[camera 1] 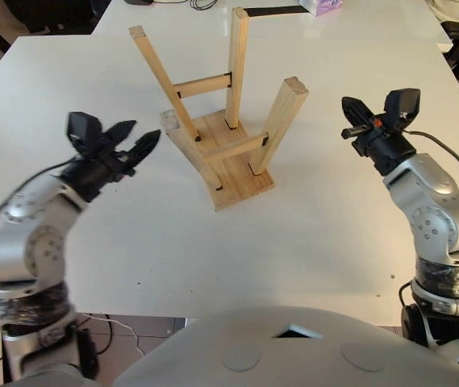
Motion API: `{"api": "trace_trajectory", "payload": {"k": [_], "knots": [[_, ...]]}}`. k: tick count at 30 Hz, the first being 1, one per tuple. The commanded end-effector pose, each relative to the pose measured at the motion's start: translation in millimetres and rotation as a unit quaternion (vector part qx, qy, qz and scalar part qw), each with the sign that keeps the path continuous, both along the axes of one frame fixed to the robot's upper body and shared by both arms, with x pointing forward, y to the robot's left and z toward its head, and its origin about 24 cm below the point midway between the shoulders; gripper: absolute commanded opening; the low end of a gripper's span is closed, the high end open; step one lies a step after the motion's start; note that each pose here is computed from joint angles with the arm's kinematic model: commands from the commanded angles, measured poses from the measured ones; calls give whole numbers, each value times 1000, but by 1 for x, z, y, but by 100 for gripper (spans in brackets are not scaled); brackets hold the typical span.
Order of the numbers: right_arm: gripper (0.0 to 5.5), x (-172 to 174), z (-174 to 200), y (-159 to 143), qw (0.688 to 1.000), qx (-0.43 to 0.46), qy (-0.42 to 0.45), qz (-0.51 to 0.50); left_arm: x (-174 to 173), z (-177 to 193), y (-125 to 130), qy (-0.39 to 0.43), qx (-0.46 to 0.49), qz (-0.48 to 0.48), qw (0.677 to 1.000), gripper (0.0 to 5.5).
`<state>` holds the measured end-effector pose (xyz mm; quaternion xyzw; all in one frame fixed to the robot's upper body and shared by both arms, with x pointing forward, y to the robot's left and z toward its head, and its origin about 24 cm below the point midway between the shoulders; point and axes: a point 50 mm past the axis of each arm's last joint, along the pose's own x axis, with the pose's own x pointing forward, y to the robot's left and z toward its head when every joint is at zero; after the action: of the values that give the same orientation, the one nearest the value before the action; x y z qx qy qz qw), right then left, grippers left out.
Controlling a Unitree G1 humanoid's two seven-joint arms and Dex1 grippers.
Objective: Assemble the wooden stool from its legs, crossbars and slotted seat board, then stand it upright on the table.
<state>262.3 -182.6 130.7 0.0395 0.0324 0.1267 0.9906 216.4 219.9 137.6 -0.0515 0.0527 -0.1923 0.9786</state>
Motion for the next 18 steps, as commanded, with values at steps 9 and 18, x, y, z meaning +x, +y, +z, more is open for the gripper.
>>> {"api": "trace_trajectory", "payload": {"k": [9,18], "knots": [[0,1,12,52,994,-13,-23,105,-53,8,-52,-2,-47,158,986,83],[0,30,33,70,940,69,-52,331,-39,2,-72,-1,-39,109,993,1]]}}
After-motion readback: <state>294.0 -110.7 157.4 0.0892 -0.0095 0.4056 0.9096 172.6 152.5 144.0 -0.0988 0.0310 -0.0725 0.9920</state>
